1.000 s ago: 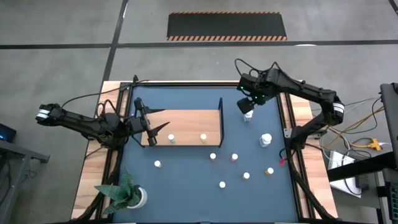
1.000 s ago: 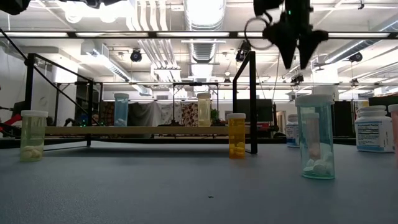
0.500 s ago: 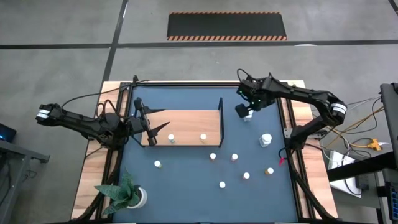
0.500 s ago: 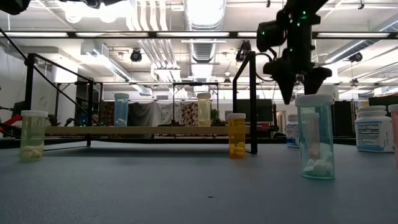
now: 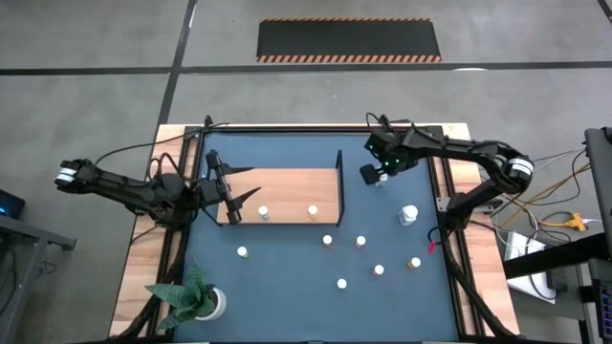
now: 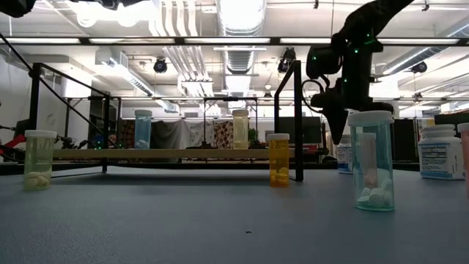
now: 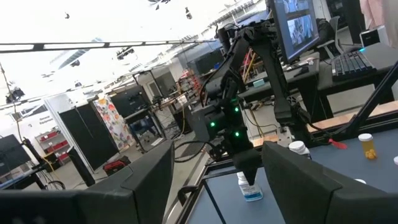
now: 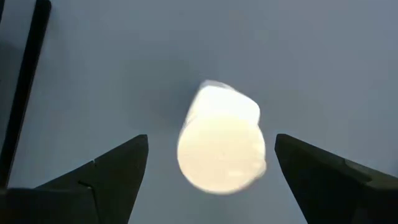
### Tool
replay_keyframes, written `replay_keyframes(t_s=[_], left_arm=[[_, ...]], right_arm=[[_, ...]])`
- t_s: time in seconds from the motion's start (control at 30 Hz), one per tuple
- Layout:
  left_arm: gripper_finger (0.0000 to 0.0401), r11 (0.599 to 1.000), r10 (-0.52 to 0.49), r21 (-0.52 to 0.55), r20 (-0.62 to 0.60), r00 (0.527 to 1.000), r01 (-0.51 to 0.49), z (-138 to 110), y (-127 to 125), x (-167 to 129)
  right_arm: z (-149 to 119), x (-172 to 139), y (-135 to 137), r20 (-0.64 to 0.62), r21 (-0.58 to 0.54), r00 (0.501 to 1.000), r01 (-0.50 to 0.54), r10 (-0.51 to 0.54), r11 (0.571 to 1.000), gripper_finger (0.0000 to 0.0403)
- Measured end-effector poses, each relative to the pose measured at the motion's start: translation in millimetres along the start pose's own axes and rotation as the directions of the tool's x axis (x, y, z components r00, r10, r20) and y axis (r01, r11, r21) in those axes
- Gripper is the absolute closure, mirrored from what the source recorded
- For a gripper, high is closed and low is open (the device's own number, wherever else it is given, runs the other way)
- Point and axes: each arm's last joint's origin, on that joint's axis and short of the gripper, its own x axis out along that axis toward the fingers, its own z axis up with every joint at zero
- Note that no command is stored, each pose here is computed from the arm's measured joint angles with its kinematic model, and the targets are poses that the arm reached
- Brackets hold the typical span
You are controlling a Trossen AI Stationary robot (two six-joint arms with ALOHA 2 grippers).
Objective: Pick and place medicine bottles onto shelf by color
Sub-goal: Put the top white pill bottle on the shelf
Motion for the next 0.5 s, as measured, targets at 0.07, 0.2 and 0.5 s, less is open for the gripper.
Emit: replay_keyframes(t_s=[0.07,0.2,0.5], left_arm=[[0.0175,1.0,0.0,0.0,0.0,1.0,0.0,0.0,0.1,-0.1],[0.0175,1.0,0.0,0.0,0.0,1.0,0.0,0.0,0.1,-0.1],[0.0175,1.0,0.0,0.001,0.0,1.0,0.0,0.0,0.0,0.0]], right_arm=[[-0.4,3.3,-0.2,0.012,0.0,1.0,-0.007,0.007,1.0,0.0071],[0.4,4.9,0.1,0.03,0.001,0.999,-0.01,0.01,1.0,0.0085],[0.8,5.0,0.4,0.035,0.008,0.999,-0.012,0.012,1.0,0.0142]])
